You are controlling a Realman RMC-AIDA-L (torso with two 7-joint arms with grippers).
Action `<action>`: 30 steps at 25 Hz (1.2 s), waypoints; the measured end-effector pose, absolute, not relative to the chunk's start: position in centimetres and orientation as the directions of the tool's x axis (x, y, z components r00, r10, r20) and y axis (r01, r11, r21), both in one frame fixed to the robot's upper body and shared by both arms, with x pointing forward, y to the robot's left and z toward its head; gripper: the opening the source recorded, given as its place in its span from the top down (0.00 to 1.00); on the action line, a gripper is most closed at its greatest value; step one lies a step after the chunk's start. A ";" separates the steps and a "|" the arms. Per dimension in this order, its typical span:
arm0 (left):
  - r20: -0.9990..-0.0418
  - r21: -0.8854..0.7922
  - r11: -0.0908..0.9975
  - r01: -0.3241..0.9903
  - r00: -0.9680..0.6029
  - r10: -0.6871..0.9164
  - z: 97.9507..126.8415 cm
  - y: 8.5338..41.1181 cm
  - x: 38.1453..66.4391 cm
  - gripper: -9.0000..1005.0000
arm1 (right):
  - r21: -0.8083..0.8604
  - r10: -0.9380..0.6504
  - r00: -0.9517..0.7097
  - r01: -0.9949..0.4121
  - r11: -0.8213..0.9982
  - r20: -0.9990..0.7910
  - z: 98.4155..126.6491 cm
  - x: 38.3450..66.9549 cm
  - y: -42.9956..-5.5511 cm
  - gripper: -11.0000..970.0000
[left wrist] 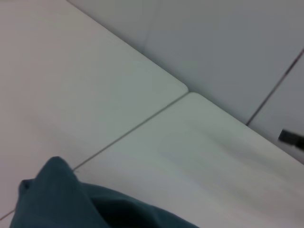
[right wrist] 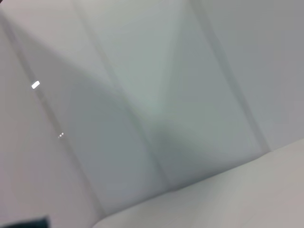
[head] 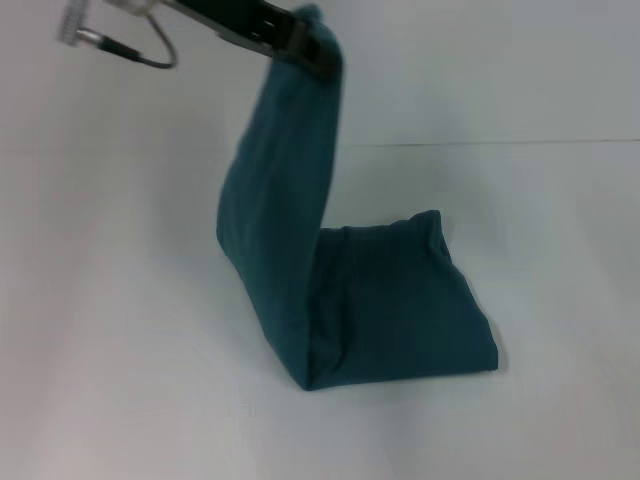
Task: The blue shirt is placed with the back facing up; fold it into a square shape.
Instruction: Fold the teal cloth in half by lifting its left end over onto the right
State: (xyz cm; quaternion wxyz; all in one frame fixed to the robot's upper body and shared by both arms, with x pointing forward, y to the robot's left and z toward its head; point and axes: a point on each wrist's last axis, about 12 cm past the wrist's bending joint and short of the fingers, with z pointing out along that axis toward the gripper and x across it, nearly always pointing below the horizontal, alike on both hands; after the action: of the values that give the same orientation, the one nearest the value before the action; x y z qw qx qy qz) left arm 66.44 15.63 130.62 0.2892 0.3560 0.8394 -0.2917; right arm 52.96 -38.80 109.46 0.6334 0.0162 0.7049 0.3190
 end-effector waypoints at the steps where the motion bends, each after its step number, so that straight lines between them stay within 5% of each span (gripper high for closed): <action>1: -0.693 -0.284 0.576 0.766 -0.579 0.429 130.6 15.6 66.4 0.84 | 0.480 0.444 -0.182 -0.350 0.804 -0.877 109.5 52.1 -40.1 0.99; 6: -0.651 -0.263 0.522 0.811 -0.549 0.524 129.7 11.3 65.6 0.84 | 0.497 0.479 -0.132 -0.251 0.831 -0.868 109.4 48.9 -44.2 0.99; 15: -0.596 -0.226 0.485 0.845 -0.514 0.617 126.5 4.7 63.3 0.83 | 0.489 0.463 -0.156 -0.265 0.831 -0.872 109.1 49.0 -43.7 0.99; 30: -0.548 -0.377 0.413 0.829 -0.559 0.622 121.0 1.1 60.0 0.82 | 0.463 0.435 -0.159 -0.283 0.840 -0.886 109.6 49.8 -43.5 0.99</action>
State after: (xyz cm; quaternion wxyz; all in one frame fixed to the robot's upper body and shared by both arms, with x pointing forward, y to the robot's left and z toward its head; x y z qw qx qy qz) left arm 60.00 1.09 120.98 0.1635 0.4400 0.8246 -0.3157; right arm 49.75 -43.55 109.57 0.6461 0.0536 0.7088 0.2780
